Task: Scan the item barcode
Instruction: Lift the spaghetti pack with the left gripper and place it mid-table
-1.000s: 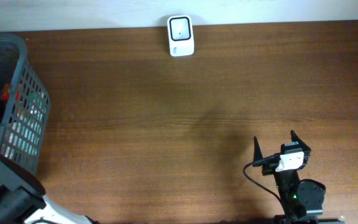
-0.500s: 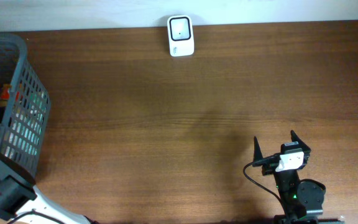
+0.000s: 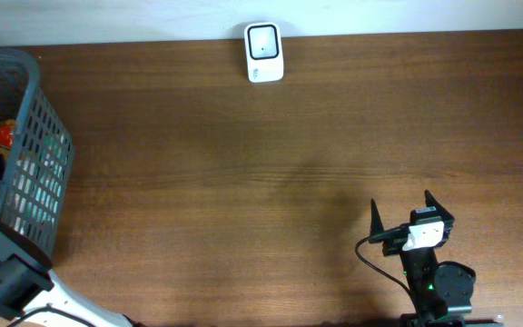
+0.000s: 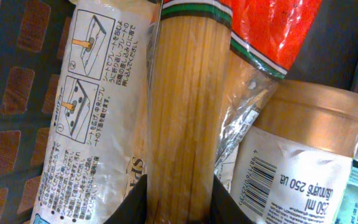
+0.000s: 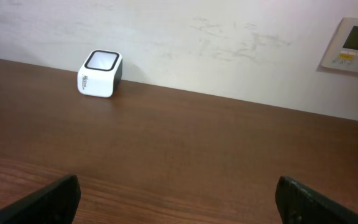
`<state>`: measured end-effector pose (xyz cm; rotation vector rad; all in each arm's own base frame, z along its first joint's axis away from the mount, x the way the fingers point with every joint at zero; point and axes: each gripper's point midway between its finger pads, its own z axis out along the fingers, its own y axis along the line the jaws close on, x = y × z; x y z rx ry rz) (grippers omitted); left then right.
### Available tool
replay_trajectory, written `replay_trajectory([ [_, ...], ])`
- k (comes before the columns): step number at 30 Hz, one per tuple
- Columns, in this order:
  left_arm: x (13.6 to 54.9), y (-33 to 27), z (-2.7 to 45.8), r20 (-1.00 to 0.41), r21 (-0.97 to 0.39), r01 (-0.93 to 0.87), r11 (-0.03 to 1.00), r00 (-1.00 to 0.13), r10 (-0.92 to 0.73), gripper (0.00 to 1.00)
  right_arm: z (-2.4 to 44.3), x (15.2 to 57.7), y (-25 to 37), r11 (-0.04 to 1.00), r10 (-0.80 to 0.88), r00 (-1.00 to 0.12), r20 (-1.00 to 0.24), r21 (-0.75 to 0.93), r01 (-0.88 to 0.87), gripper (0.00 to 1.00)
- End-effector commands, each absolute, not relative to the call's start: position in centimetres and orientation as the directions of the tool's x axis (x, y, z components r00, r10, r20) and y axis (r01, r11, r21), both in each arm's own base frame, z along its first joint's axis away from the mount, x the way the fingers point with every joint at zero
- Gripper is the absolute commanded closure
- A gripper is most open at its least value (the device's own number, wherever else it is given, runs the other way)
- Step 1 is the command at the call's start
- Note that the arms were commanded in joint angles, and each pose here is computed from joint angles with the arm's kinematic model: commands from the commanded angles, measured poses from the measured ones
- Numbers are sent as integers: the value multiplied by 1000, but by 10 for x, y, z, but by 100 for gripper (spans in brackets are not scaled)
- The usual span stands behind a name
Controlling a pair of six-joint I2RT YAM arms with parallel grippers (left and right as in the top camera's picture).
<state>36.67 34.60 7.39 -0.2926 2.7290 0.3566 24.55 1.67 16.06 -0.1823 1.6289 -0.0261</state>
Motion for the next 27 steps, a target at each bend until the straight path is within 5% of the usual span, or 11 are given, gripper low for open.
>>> replay_trajectory([
  [1,364,344,71,-387,184,-267,946,-904,-180,100,157,246,16,987,-134,-59,-989,-128,-97,1],
  [8,397,323,205,-694,91,-289,953,-705,-148,100,157,246,16,987,-134,-59,-989,-128,-97,1],
  [12,386,308,302,-838,57,-386,921,-520,-166,100,157,246,16,987,-134,-59,-989,-128,-97,1],
  [19,355,217,460,-983,-32,-297,954,-163,-84,100,157,246,16,987,-134,-59,-989,-128,-97,1],
  [24,348,93,505,-997,5,-40,999,-80,2,100,157,246,16,987,-134,-59,-989,-128,-97,1],
  [27,363,23,479,-984,-36,146,989,-178,-10,100,157,246,16,987,-134,-59,-989,-128,-97,1],
])
